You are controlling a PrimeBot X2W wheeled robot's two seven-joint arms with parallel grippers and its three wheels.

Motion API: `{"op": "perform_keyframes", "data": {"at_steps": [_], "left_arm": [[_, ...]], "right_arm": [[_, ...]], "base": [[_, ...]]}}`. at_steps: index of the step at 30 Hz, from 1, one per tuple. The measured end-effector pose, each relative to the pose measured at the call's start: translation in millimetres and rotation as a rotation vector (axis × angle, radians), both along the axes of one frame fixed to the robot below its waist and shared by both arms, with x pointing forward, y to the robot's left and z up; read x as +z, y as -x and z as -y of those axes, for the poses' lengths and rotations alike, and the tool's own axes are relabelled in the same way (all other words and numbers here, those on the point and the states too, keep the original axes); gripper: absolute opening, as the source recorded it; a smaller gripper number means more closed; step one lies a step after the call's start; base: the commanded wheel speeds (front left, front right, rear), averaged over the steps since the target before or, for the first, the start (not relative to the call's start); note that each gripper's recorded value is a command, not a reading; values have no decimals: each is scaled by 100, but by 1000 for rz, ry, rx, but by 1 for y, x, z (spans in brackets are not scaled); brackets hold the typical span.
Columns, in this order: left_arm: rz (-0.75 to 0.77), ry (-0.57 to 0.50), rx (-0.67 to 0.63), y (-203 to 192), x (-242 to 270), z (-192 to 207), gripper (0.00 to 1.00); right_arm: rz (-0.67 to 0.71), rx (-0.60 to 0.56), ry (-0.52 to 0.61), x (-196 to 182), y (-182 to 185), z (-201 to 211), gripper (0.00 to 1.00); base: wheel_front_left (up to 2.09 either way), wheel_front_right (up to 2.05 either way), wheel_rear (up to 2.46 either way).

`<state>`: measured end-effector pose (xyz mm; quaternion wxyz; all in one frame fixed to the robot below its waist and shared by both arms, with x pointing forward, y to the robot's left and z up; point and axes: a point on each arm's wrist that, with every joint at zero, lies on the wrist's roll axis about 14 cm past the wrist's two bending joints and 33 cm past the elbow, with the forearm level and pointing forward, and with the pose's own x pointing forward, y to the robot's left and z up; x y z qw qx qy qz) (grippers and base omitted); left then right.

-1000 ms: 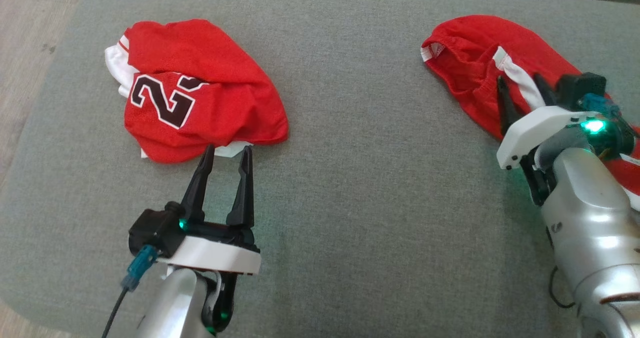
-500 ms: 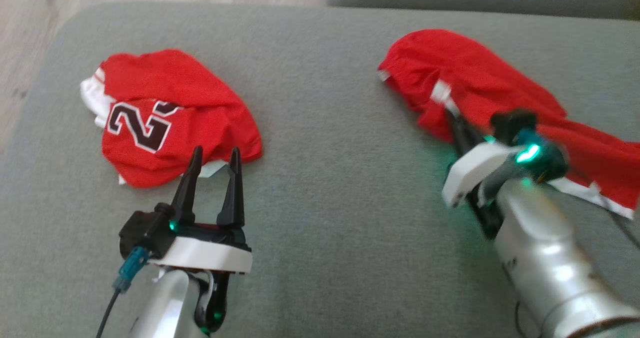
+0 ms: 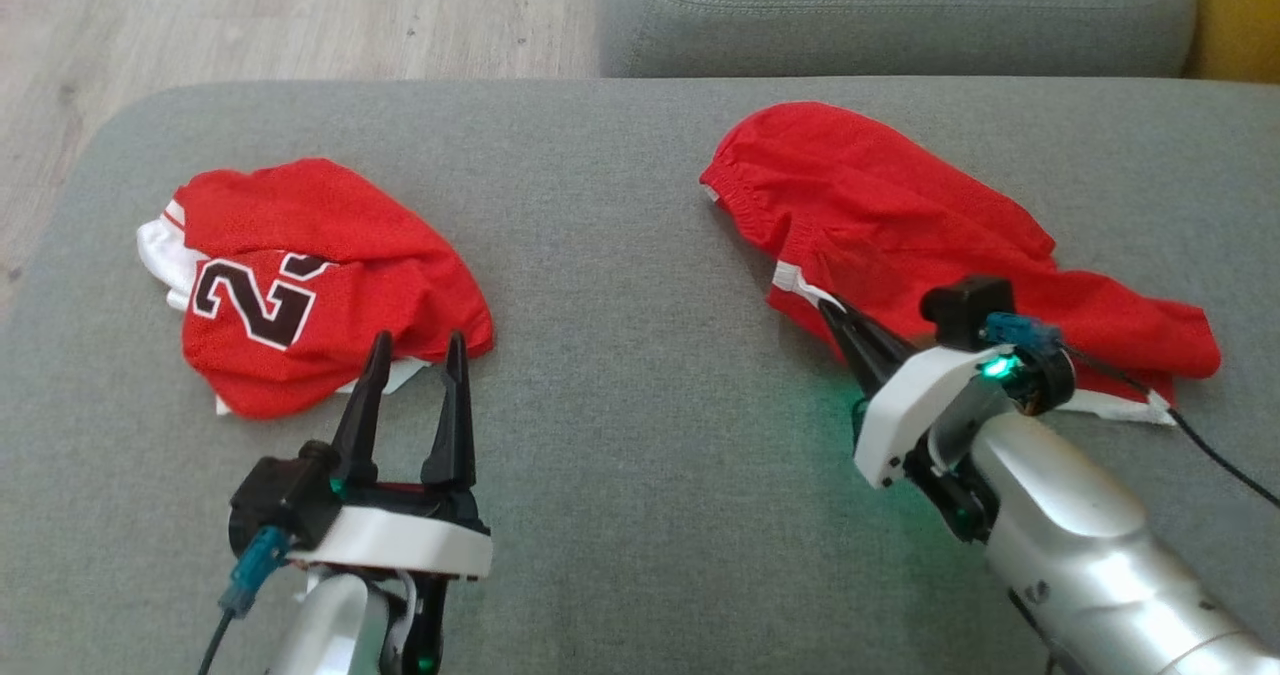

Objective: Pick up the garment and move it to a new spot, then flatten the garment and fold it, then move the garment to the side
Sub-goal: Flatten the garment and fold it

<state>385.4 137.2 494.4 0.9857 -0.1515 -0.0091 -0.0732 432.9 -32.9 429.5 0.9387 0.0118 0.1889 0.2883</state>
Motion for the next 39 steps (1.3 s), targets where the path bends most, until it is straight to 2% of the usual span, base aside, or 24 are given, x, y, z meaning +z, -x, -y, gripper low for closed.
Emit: {"op": "perform_keyframes", "data": {"at_steps": [1, 2, 10, 15, 21, 26, 30, 33, 39], "left_arm": [[-1, -3, 1, 1, 0, 0, 100], [-2, -6, 2, 2, -1, -1, 100], [-6, -4, 8, -2, -3, -3, 100], [13, -1, -15, -5, 4, 5, 100], [47, 6, -54, -11, 15, 20, 100], [58, 14, -101, -17, 18, 37, 100], [46, 20, -145, -23, 13, 52, 100], [26, 24, -170, -28, 6, 61, 100], [9, 18, -202, -39, -3, 73, 100]], "right_arm": [[-4, 2, 2, -1, 0, 2, 39], [-7, 2, 6, -1, 0, 3, 100], [20, -28, -6, 0, -3, 14, 100], [87, -91, -48, 18, -8, 30, 100], [219, -289, -121, 58, -23, 87, 100], [317, -483, -134, 72, -7, 146, 100], [286, -607, -109, 44, 31, 169, 100], [229, -654, -69, 18, 55, 178, 100], [221, -690, -54, 13, 54, 190, 100]], "base": [[0, 0, 0], [0, 0, 0], [0, 0, 0], [0, 0, 0], [0, 0, 0], [0, 0, 0], [0, 0, 0], [0, 0, 0], [0, 0, 0]]}}
